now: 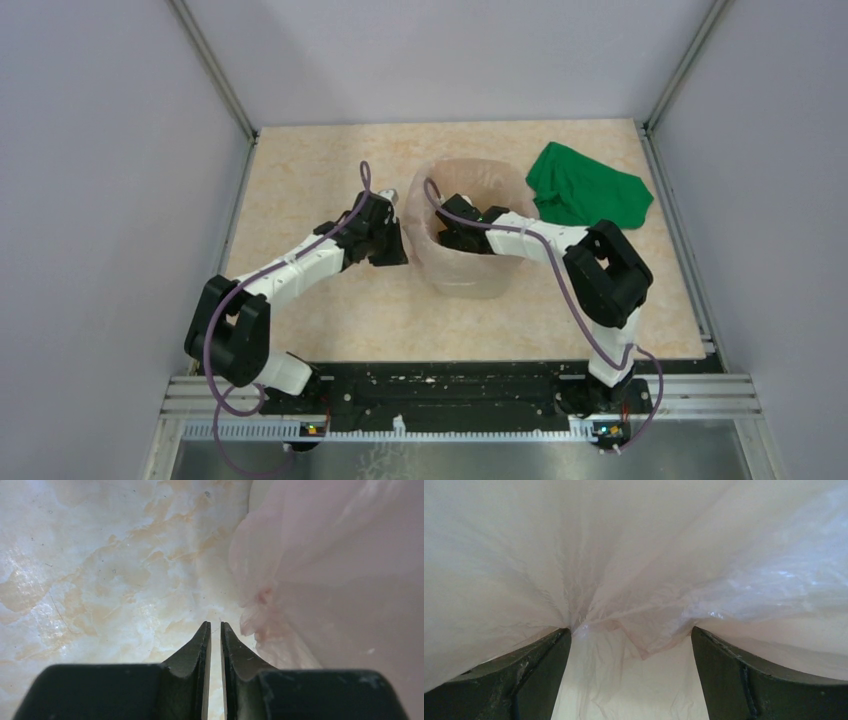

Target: Put the trash bags into the trash bin

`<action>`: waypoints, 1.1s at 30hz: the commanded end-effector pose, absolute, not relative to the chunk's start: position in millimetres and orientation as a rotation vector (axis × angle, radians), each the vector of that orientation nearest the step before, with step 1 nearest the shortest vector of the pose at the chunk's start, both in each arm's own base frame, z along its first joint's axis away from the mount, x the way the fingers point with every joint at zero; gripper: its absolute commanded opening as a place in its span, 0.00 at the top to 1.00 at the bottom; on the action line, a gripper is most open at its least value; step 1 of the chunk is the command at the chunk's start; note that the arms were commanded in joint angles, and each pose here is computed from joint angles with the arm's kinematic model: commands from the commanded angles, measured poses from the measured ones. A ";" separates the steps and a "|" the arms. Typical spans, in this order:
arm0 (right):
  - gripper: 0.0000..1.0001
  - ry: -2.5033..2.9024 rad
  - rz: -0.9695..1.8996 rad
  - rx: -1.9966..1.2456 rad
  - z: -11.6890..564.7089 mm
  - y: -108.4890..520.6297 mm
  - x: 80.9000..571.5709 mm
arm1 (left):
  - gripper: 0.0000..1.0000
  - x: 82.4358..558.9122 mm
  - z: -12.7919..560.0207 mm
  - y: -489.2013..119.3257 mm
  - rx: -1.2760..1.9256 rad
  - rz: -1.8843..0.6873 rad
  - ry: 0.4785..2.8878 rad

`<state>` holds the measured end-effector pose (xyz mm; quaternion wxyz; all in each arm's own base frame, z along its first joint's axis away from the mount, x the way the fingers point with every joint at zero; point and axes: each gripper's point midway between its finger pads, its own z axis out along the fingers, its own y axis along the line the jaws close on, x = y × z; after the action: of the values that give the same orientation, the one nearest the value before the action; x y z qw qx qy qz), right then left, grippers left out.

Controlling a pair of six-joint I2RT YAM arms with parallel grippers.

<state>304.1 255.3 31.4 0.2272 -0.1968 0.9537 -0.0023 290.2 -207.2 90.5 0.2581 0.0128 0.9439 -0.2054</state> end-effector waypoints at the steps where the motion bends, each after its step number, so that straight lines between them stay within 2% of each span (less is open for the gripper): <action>1: 0.10 2.692 -0.005 -0.540 16.7 252.7 303.8 | 0.82 302.3 113.3 -220.6 0.092 -0.637 2.487; 11: 0.10 2.693 0.025 -0.544 28.7 256.2 303.0 | 0.84 307.9 102.8 -246.3 0.157 -0.755 2.524; 33: 0.10 2.677 0.037 -0.528 43.6 257.5 304.9 | 0.84 283.0 44.8 -262.4 0.372 -0.569 2.688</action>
<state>295.1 253.1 30.9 0.1907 -0.1961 0.9618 0.0064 280.4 -252.0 43.2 0.1750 0.1016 0.9571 -0.2075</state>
